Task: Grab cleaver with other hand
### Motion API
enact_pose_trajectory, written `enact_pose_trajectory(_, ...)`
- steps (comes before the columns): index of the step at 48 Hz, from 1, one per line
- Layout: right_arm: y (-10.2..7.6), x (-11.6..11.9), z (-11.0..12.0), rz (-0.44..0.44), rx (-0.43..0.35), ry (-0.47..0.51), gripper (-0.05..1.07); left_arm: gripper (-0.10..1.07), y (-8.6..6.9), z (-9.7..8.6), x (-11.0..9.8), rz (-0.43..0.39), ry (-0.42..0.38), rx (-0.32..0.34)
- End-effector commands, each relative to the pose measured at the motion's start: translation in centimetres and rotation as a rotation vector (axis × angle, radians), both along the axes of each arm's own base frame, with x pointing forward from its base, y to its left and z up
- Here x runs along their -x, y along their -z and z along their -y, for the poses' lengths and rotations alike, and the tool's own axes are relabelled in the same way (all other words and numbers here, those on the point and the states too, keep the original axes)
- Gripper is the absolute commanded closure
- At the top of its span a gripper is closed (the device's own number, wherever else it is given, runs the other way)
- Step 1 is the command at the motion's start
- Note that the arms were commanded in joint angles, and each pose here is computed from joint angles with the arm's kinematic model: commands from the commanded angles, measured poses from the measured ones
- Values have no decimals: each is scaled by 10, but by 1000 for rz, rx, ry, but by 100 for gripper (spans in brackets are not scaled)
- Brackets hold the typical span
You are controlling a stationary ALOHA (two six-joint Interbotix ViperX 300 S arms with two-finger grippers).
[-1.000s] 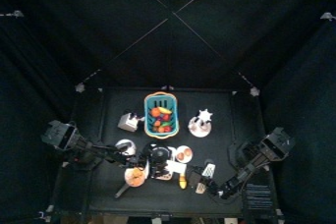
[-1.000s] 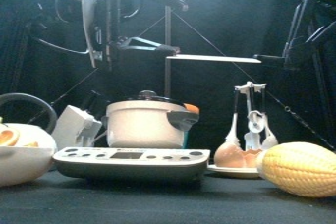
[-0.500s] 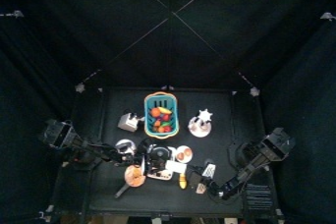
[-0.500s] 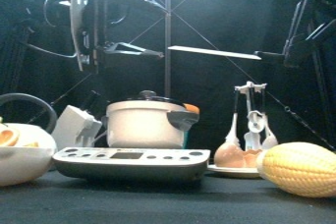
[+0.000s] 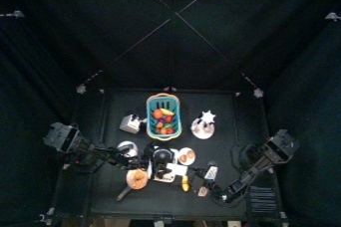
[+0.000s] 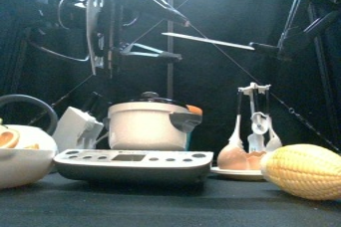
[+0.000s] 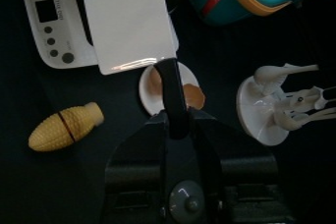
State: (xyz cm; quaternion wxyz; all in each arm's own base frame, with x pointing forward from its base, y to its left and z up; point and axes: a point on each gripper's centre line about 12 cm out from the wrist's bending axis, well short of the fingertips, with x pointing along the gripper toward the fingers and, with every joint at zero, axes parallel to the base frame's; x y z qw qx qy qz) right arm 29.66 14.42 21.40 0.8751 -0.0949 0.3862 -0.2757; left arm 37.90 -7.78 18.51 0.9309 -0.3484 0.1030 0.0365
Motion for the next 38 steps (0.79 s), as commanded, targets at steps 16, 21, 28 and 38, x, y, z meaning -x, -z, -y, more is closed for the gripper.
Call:
enact_pose_trajectory(16,-11,-7,-6,46,-44,-40,56,63,-9,0,-6,33,-8,5)
enact_pose_trajectory(21,-9,-8,-8,48,-59,-61,44,63,-10,0,-5,33,-8,5)
enact_pose_trajectory(28,-8,-9,-12,53,-80,-88,24,63,-10,0,-5,33,-7,3)
enact_pose_trajectory(38,-14,-5,-11,76,-86,-110,4,63,-8,-1,-4,27,-7,0)
